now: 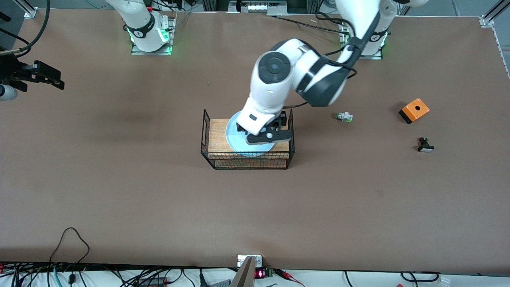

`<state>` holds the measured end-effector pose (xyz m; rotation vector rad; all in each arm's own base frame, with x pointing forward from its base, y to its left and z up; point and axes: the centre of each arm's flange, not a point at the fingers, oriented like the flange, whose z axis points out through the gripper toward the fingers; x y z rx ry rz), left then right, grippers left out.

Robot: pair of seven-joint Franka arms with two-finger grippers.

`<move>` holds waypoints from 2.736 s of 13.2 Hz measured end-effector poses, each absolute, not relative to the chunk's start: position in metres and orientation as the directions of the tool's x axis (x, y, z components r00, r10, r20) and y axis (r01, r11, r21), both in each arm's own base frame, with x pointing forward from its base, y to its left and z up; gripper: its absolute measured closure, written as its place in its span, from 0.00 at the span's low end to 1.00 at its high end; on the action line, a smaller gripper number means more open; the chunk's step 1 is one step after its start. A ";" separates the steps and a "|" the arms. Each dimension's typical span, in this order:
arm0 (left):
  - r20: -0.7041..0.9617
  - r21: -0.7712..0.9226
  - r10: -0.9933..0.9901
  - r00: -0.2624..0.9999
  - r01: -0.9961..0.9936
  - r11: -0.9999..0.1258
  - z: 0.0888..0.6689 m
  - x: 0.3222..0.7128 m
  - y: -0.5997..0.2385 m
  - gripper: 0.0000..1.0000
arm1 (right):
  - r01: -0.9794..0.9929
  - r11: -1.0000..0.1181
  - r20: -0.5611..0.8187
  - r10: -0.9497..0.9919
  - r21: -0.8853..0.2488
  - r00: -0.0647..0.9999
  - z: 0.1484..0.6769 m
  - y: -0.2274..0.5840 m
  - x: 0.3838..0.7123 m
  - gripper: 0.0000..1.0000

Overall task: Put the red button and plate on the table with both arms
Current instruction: 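Lower the left gripper and grasp the red-based button on the plate, then lift the button with the left gripper while the right gripper starts reaching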

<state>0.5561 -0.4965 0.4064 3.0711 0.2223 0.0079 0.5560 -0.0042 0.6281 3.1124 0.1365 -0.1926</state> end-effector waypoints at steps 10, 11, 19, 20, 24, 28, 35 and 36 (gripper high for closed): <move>0.027 -0.028 0.101 0.995 0.101 -0.994 0.345 0.549 -0.515 0.35 | 0.084 -0.996 -0.130 0.081 0.015 0.988 0.625 -0.007 0.558 0.00; 0.029 -0.026 0.101 0.994 0.102 -0.994 0.345 0.549 -0.516 0.45 | 0.083 -0.996 -0.130 0.081 0.015 0.988 0.624 -0.007 0.558 0.00; 0.052 -0.009 0.124 0.991 0.125 -0.992 0.410 0.555 -0.502 0.66 | 0.083 -0.996 -0.130 0.080 0.015 0.988 0.624 -0.007 0.558 0.00; 0.045 -0.018 0.138 0.989 0.138 -0.990 0.435 0.554 -0.491 0.66 | 0.083 -0.996 -0.130 0.080 0.015 0.988 0.624 -0.007 0.558 0.00; 0.021 -0.057 0.131 0.991 0.132 -0.990 0.523 0.574 -0.400 0.66 | 0.083 -0.996 -0.130 0.080 0.014 0.988 0.625 -0.007 0.558 0.00; -0.098 -0.089 -0.053 0.994 -0.062 -0.994 0.521 0.626 -0.268 0.66 | 0.082 -0.997 -0.140 0.080 0.010 0.987 0.619 -0.006 0.560 0.00; -0.263 -0.036 -0.139 0.955 -0.154 -0.987 0.401 0.664 -0.101 0.66 | -0.084 -0.995 -0.176 -0.073 -0.057 0.982 0.607 0.015 0.565 0.00; -0.268 -0.027 -0.139 0.953 -0.152 -0.988 0.379 0.664 -0.081 0.66 | -0.196 -0.980 -0.195 -0.184 -0.044 0.963 0.606 0.025 0.563 0.00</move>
